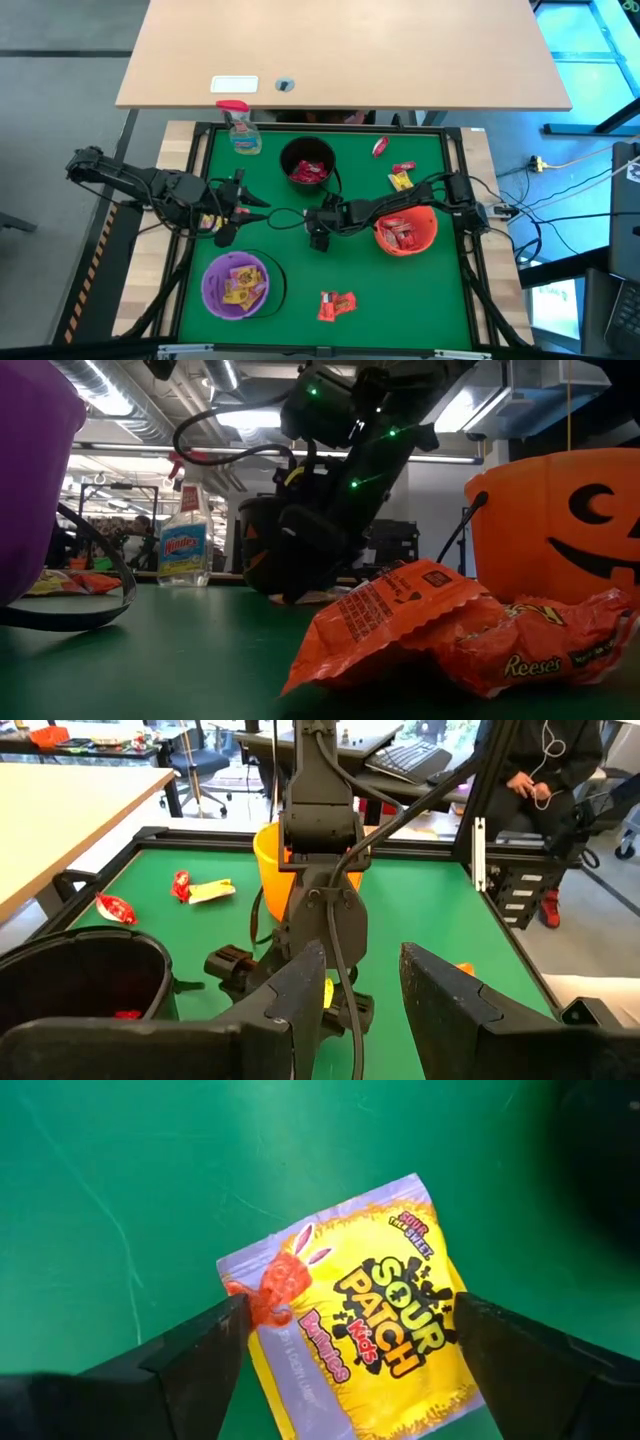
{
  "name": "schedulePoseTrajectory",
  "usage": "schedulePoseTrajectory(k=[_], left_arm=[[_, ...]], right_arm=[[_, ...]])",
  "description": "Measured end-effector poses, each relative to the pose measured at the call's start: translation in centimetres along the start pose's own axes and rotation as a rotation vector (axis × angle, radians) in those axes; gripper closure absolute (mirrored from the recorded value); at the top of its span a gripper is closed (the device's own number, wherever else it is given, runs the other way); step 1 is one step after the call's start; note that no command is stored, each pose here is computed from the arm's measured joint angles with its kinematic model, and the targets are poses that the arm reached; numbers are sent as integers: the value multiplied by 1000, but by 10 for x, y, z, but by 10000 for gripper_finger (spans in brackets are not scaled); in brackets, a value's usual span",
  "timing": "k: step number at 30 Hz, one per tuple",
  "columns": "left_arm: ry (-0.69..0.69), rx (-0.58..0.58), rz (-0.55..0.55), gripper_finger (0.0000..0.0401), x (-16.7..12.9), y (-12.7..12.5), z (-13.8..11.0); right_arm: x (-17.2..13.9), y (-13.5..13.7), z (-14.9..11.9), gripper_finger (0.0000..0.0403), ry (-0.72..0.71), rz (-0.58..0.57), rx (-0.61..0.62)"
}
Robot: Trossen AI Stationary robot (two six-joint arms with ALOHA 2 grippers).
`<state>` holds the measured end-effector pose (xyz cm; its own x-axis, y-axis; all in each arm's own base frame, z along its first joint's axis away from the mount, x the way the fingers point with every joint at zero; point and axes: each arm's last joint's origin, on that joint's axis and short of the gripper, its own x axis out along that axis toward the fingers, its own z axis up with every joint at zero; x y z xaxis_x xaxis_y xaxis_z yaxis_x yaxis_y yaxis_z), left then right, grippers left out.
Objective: Sort candy
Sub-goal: Put the yellow candy into the violet bucket
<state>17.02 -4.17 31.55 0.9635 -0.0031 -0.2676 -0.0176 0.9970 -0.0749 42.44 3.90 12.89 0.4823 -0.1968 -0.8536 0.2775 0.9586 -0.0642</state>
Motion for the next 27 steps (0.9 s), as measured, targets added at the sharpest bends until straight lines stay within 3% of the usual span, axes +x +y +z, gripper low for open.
schedulePoseTrajectory(k=[15,27], left_arm=[[0,0,0,279,0,0,0],[0,0,-1,279,0,0,0]], right_arm=[[-2,2,3,253,31,29,-9],[-28,14,36,330,21,126,-9]])
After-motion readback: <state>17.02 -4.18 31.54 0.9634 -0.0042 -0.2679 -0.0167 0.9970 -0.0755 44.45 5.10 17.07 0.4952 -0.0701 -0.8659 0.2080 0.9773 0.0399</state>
